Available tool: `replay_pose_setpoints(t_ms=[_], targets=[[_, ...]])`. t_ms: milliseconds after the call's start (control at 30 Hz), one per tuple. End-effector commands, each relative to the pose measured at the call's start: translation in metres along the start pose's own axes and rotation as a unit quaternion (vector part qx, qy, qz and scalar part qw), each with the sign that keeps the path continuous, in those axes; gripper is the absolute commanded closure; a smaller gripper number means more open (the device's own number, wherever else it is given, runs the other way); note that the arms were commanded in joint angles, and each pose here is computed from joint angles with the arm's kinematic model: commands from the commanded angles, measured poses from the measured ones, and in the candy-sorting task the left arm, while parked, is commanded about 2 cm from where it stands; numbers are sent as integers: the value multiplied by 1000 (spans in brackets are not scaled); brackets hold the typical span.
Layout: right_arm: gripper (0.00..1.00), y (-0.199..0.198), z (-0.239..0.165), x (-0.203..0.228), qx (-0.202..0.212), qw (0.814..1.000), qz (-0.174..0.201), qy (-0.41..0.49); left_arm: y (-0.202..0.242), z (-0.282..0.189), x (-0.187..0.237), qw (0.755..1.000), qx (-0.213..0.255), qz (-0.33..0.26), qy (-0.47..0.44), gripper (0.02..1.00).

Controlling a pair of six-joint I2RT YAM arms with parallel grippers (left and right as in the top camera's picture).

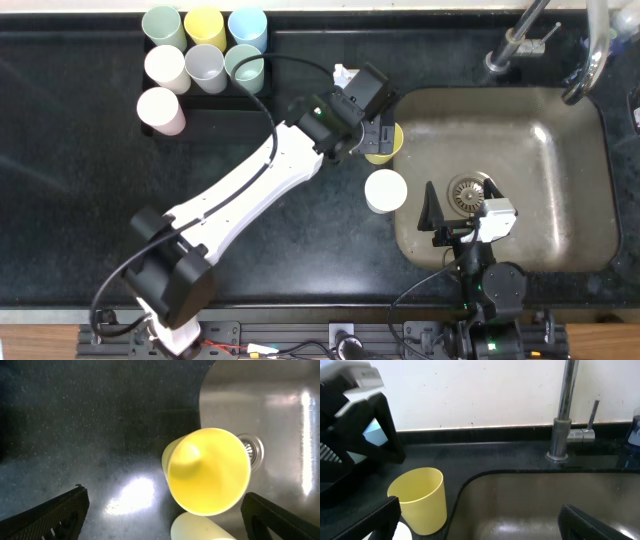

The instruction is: Store Cups

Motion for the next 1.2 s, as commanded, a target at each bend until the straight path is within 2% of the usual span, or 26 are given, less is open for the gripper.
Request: replay_pose_setpoints(t_ms=[33, 433, 500, 800, 833, 867, 900, 967, 1000, 1200], targets=[[3, -1, 0, 3, 1, 1000, 2, 1, -5, 15, 0, 1000, 14, 10, 22, 18], [5, -1, 0, 3, 1, 1000, 2, 1, 3, 40, 3, 999, 4, 3, 49, 23], [3, -1, 0, 3, 1, 1000, 2, 1, 4, 45, 3, 998, 10, 0, 54, 56], [3, -1, 0, 3, 1, 1000, 2, 1, 2, 50, 3, 998, 19, -2, 55, 66], [3, -1, 0, 3, 1, 1000, 2, 1, 2, 50, 3, 998, 19, -2, 55, 161], [5, -1, 0, 3, 1, 1000, 2, 1, 2, 50, 2, 998, 19, -2, 55, 297], [3, -1, 0, 3, 1, 1000, 2, 1, 2, 50, 2, 998, 20, -3, 54, 467], [5, -1, 0, 3, 1, 1000, 2, 1, 1, 50, 1, 998, 22, -3, 52, 908], [3, -1, 0, 3, 1, 1000, 2, 1, 1, 50, 1, 998, 23, -3, 50, 982], [5, -1, 0, 3, 1, 1000, 2, 1, -2, 27, -15, 999, 43, -8, 15, 982]])
Point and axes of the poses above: each gripper's point midway between its finger pads, its own z axis out along the fingers, its own y axis along the line the jaws close on, x = y × z, the point moved 9 cm from there along -z, back along the fingers, and after that the axes turned 7 degrees about z, right-handed, at the moved point
